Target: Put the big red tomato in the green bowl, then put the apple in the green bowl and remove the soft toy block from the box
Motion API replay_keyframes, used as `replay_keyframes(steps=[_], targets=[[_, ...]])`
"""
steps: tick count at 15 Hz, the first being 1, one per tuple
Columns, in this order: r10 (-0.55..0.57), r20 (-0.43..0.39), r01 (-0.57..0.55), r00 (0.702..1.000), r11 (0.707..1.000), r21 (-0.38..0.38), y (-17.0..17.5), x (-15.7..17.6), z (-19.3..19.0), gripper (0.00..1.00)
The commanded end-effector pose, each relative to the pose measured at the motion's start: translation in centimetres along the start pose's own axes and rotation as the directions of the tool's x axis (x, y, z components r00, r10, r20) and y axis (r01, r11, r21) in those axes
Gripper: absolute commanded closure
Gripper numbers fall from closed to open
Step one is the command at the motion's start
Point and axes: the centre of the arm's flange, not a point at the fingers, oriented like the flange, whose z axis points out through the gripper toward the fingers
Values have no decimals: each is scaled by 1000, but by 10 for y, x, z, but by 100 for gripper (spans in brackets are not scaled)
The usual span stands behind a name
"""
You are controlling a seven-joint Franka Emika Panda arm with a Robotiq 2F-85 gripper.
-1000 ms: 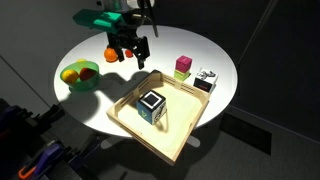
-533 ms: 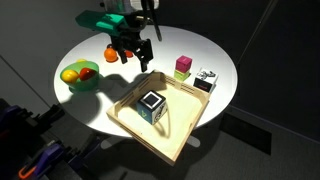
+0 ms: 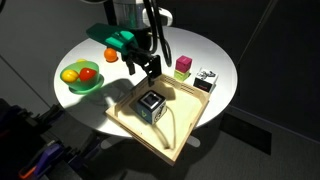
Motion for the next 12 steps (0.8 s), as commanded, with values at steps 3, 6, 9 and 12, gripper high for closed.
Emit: replay_keyframes(steps=[3,6,9,12], targets=[[26,-2,-26,1000,999,47,14,12,17,0],[54,-2,-54,999,997,54,21,14,22,0],[81,6,-82,997,995,59,31,14,29,0],[98,24,-99,995,993,59,39,14,39,0]])
